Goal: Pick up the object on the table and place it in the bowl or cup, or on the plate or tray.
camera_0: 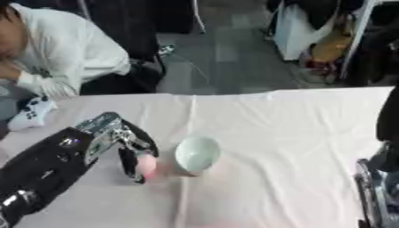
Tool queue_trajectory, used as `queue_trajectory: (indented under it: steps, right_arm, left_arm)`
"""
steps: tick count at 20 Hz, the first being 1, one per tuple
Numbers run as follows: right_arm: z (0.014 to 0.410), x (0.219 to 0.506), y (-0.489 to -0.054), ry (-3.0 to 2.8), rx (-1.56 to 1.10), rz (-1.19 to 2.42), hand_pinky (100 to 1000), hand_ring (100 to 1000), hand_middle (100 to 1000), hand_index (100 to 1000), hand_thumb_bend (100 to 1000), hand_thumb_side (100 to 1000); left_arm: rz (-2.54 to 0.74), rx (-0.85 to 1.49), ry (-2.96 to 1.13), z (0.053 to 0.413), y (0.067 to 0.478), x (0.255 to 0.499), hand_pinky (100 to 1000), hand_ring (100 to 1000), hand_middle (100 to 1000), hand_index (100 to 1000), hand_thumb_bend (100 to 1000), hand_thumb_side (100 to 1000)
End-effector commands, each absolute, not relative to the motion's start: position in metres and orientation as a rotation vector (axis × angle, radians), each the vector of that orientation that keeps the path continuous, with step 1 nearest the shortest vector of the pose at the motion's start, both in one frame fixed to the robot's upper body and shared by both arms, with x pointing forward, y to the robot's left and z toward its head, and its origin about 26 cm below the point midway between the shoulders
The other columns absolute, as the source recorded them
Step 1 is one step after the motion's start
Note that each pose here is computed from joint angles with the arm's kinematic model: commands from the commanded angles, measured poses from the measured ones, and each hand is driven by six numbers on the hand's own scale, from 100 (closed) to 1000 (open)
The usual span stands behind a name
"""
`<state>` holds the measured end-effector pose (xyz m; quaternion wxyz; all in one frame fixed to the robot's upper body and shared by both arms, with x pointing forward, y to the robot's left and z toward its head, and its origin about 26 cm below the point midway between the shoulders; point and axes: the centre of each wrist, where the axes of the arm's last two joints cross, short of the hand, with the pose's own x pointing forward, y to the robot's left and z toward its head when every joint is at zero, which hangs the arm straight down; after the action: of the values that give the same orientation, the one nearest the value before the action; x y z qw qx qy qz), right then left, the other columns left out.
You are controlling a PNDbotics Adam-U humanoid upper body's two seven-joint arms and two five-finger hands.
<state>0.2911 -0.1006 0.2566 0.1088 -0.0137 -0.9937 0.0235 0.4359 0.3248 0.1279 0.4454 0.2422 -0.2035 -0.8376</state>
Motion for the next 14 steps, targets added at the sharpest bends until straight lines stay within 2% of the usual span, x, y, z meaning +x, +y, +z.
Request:
queue_trajectory:
  steps: [1,2,3,4,5,6,7,9,14]
  right_arm:
    - [0.262,0.289,-0.100,-2.947,-0.032,0.049,100,383,426,532,100,629]
    - [0.262,0.289,-0.100,-2.949,-0.031,0.044,100,380,423,530,100,627]
    - [0.263,0.289,-0.100,-2.953,-0.029,0.038,100,378,421,528,100,627]
    - [0.263,0.289,-0.100,-2.956,-0.027,0.033,100,377,420,528,100,627]
    - [0.263,0.289,-0.100,-2.960,-0.024,0.029,100,376,418,526,100,626]
    - [0.263,0.289,-0.100,-2.962,-0.023,0.026,100,375,418,526,100,626]
    - [0.263,0.289,-0.100,-2.964,-0.021,0.024,100,374,417,525,100,627]
    - [0.263,0.289,-0.101,-2.966,-0.020,0.024,100,374,417,525,100,626]
    - [0.263,0.289,-0.101,-2.967,-0.021,0.023,100,373,416,524,100,626]
  left_arm:
    - [-2.148,0.632,-0.460,0.149,0.329,0.434,349,607,747,842,624,349]
    - [-2.148,0.648,-0.499,0.155,0.324,0.432,100,410,585,720,314,432]
    - [-2.142,0.680,-0.577,0.162,0.318,0.430,100,263,482,627,100,550]
    - [-2.139,0.716,-0.644,0.165,0.314,0.427,100,225,456,599,100,591]
    - [-2.138,0.755,-0.725,0.166,0.310,0.424,100,100,228,433,100,623]
    - [-2.143,0.791,-0.784,0.165,0.309,0.422,100,100,216,427,100,617]
    - [-2.149,0.820,-0.827,0.163,0.308,0.421,100,100,152,391,100,582]
    - [-2.144,0.847,-0.880,0.159,0.310,0.420,100,100,123,374,100,573]
    - [-2.101,0.892,-0.959,0.170,0.313,0.420,100,100,119,365,100,571]
